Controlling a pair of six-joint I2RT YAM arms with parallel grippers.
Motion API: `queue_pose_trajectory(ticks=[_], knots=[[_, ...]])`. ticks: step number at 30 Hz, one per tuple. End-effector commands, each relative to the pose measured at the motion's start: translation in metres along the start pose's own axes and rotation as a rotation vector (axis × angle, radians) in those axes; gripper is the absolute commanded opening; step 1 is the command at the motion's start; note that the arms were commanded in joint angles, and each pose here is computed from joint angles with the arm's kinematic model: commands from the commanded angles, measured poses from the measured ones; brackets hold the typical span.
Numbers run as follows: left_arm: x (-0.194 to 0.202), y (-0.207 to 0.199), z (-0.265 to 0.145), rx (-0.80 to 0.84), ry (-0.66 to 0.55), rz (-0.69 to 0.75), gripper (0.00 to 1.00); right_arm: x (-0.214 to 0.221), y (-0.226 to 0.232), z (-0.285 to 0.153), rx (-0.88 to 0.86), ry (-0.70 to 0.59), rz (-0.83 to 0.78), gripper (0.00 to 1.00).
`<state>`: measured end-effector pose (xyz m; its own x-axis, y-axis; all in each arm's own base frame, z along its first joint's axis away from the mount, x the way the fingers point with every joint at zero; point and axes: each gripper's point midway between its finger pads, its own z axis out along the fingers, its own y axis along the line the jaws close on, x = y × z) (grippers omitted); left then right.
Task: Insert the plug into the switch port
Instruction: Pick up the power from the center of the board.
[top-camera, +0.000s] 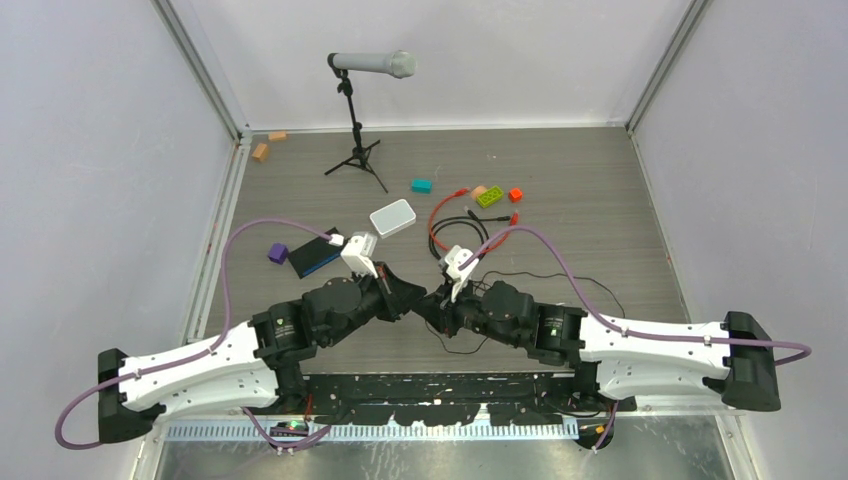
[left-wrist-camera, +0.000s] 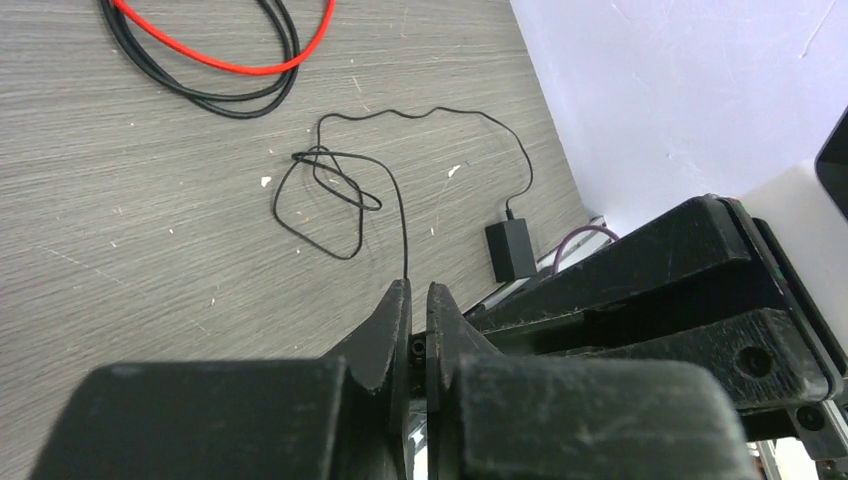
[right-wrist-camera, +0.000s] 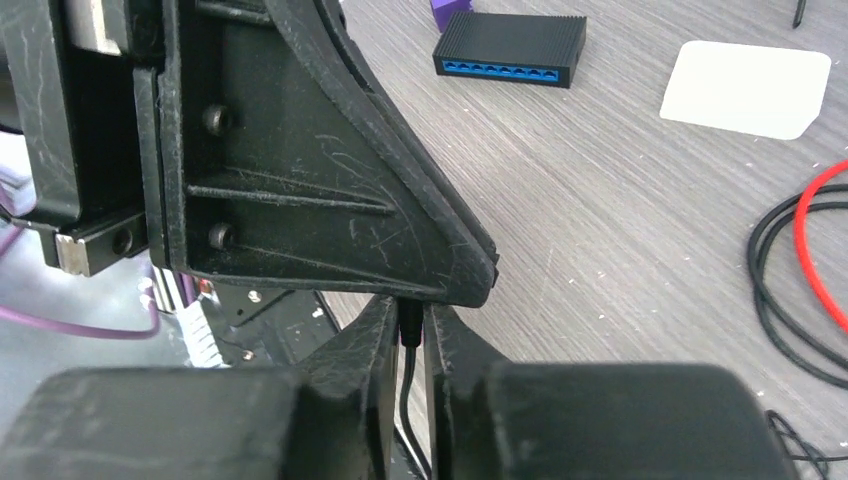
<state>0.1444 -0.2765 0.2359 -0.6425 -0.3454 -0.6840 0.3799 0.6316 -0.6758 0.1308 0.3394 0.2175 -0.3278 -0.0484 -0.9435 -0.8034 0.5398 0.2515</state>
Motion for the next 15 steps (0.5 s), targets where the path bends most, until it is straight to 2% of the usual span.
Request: queue_pose_trajectory(ticks=[1,8,15], knots=[[-0.005,-0.004,-0.004,0.026,-0.024,-0.033,0.00,-0.041,0.000,-0.004,0.016,-0.166,0.056,0.24],[-0.026,0.010,-0.018,-0.010,-0.137,-0.113,0.00,-0.031,-0.006,-0.017,-0.015,-0.240,0.087,0.50],[-0.035,0.016,-0.027,-0.015,-0.183,-0.149,0.00,-0.024,0.009,-0.015,-0.130,-0.300,0.063,0.51]])
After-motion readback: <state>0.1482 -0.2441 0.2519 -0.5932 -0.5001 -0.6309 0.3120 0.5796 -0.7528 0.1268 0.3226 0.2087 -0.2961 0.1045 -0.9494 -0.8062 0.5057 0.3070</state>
